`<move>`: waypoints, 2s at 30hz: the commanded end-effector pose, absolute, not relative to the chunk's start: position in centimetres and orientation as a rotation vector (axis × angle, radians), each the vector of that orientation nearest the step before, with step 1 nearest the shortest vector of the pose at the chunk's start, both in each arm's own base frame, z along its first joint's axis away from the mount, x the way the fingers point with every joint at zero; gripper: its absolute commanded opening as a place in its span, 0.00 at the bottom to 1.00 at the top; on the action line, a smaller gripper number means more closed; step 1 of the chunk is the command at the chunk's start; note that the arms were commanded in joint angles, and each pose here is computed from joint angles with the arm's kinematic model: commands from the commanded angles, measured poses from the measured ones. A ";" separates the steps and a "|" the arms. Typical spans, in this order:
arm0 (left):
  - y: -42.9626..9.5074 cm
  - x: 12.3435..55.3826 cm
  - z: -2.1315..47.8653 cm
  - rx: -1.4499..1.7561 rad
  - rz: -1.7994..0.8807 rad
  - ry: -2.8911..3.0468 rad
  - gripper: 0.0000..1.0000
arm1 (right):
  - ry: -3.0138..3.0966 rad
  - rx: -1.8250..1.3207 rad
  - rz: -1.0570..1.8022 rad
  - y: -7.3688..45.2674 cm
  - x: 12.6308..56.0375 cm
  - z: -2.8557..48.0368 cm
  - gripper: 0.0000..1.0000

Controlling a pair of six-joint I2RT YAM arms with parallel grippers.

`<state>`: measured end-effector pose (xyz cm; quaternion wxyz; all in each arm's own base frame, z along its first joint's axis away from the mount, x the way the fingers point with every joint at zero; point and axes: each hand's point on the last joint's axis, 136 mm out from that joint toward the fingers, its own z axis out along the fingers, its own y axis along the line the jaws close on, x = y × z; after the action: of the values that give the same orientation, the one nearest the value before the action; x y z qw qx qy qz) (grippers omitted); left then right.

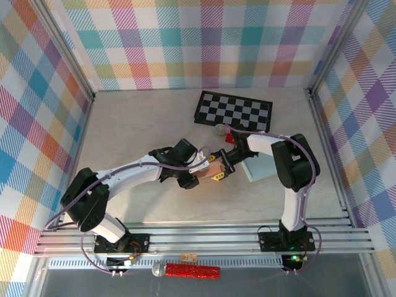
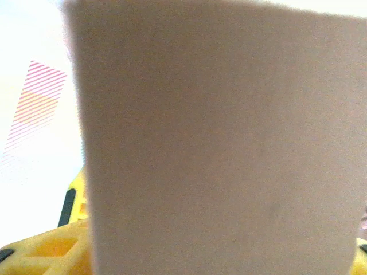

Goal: Fold the paper box

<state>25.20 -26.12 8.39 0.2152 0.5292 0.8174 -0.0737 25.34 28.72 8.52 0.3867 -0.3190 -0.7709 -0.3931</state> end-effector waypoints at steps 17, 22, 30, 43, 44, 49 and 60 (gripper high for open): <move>-27.0 25.4 8.6 1.442 -0.281 2.334 0.59 | -2.436 -0.741 -0.977 23.6 27.7 14.8 0.88; -27.4 25.7 9.2 1.423 -0.298 2.327 0.60 | -2.774 -0.515 -1.007 21.1 28.8 17.0 0.87; -28.1 26.0 10.5 1.402 -0.381 2.318 0.62 | -3.403 0.441 -0.991 18.2 30.7 19.2 0.64; -28.0 26.1 10.2 1.424 -0.421 2.354 0.61 | -3.293 1.030 -0.877 19.8 32.1 16.6 0.59; -28.0 26.1 10.2 1.423 -0.424 2.355 0.60 | -3.288 1.055 -0.875 20.0 32.1 16.5 0.60; -28.0 26.2 10.3 1.421 -0.438 2.357 0.59 | -3.212 1.223 -0.884 21.6 31.0 16.0 0.60; -27.7 26.3 10.2 1.427 -0.444 2.367 0.58 | -3.132 1.413 -0.859 23.2 30.2 14.9 0.55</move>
<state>26.20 -27.63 9.94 0.1791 0.4972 0.8359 -0.1484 30.08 22.36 14.75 -0.1894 0.3613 -0.8817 -0.2369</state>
